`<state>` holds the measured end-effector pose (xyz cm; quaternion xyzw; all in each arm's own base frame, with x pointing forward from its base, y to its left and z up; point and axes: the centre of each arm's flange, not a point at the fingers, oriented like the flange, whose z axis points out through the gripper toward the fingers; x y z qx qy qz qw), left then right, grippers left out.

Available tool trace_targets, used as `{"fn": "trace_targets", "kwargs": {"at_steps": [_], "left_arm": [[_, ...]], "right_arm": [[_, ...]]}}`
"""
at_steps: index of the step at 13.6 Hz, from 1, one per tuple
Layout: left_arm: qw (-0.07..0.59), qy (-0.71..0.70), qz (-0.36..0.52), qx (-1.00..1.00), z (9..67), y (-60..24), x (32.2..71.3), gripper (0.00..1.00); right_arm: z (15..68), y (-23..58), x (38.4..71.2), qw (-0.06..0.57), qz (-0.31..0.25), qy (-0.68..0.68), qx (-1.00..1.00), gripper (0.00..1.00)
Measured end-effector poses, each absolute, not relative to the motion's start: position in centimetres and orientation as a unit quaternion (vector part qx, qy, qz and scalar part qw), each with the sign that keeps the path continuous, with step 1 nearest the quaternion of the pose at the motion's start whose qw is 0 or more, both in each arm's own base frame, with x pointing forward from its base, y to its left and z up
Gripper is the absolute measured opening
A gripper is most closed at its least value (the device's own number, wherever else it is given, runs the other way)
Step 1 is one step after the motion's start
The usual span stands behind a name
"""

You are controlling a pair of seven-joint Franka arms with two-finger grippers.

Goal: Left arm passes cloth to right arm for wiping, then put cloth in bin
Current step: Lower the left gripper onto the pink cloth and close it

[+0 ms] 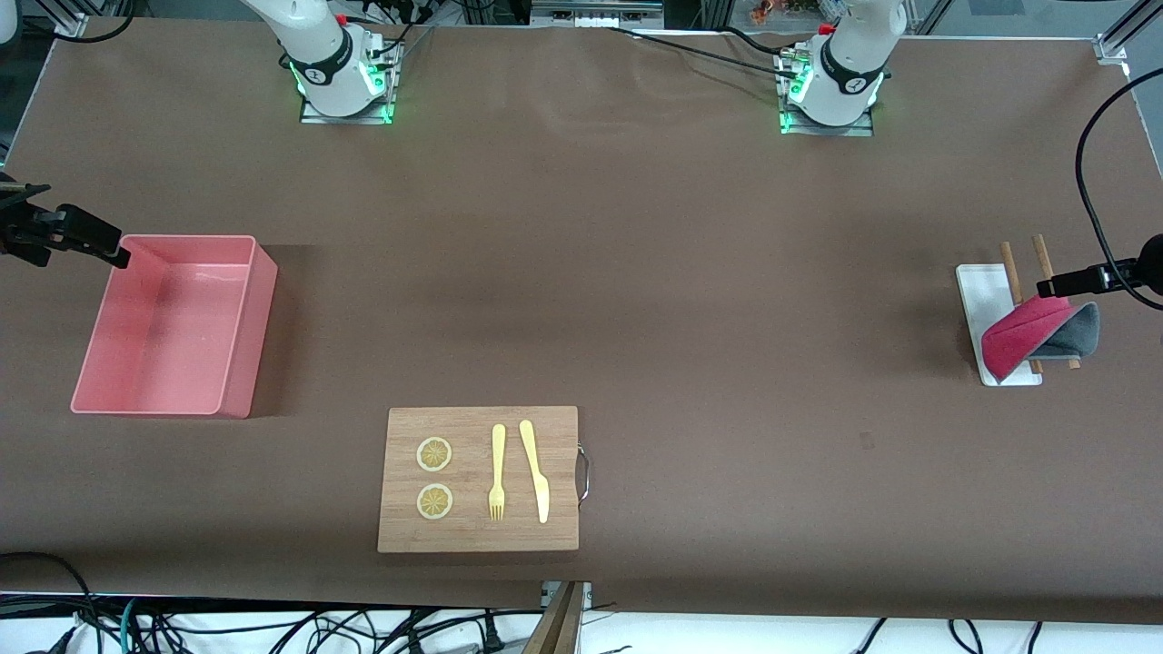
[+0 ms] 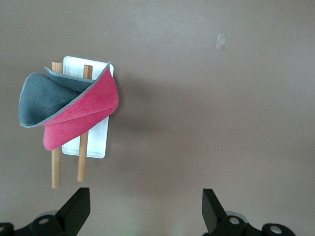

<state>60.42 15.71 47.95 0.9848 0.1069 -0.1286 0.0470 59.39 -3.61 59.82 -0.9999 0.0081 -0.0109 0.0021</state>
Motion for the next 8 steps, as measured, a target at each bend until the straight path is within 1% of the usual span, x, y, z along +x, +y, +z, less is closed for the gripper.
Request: {"fn": "trace_targets", "kwargs": {"at_steps": [2,5,8], "left_arm": [[0.029,0.083,-0.141,0.986,45.0,17.7,60.9,1.0],[0.006,0.013,-0.147,0.989,39.0,21.4,62.0,1.0],[0.018,-0.025,-0.163,0.986,35.3,24.0,61.6,1.0]], "right_arm": [[59.8,-3.6,59.4,0.002,-0.011,0.008,-1.0,1.0],[59.8,-3.6,59.4,0.002,-0.011,0.008,-1.0,1.0],[59.8,-3.6,59.4,0.002,-0.011,0.008,-1.0,1.0]]}}
